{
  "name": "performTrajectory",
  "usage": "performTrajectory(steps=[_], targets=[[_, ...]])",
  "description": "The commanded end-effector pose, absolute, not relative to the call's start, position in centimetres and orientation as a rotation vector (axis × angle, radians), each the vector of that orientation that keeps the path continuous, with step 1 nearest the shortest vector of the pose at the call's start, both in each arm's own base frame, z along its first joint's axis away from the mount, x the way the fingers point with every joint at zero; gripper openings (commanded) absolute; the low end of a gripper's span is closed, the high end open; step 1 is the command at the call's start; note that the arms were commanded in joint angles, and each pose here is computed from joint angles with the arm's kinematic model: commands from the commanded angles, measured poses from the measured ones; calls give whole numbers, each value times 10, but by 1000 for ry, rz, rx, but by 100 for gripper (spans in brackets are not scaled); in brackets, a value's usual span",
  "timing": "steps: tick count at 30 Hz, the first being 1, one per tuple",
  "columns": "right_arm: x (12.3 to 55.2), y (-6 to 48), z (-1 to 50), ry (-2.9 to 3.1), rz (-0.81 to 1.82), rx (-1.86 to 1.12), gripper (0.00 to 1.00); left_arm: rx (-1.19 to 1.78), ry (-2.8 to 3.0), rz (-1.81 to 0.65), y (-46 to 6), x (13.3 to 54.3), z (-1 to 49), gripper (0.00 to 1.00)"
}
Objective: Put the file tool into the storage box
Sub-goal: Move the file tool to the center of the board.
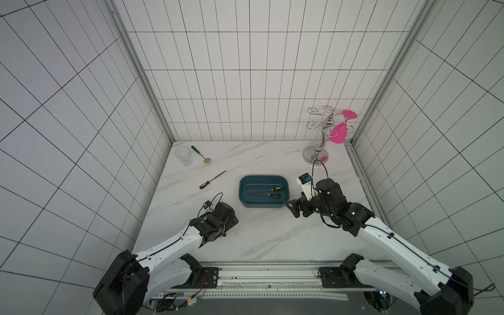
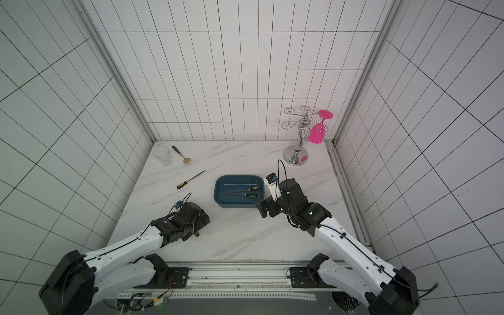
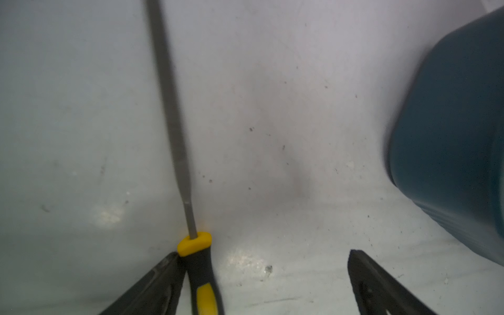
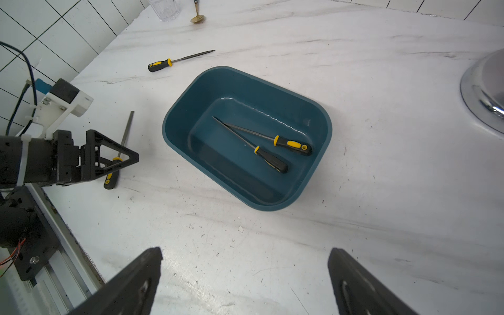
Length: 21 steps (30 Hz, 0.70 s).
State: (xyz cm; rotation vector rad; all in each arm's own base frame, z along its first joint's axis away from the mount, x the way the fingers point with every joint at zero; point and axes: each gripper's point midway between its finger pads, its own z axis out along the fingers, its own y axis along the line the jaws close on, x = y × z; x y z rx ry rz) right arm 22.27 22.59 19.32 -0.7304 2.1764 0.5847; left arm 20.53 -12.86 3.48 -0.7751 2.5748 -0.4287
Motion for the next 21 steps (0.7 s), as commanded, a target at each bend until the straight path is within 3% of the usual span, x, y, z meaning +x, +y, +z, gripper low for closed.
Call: performTrajectory(steps=[1,11,18,21], targets=[[225,219,190,2178,540,-690,99,-791,2555,-492,-150,207,39,98],[216,231,187,2201,644,-722,99,-753,2518,-185,-119,212,49,98],[197,272,178,2242,864,-917,99,-878,2388,-143,-69,202,56,98],[194,294,165,2293,827,-1028,99,-909,2323,-135,-46,199,64,98]])
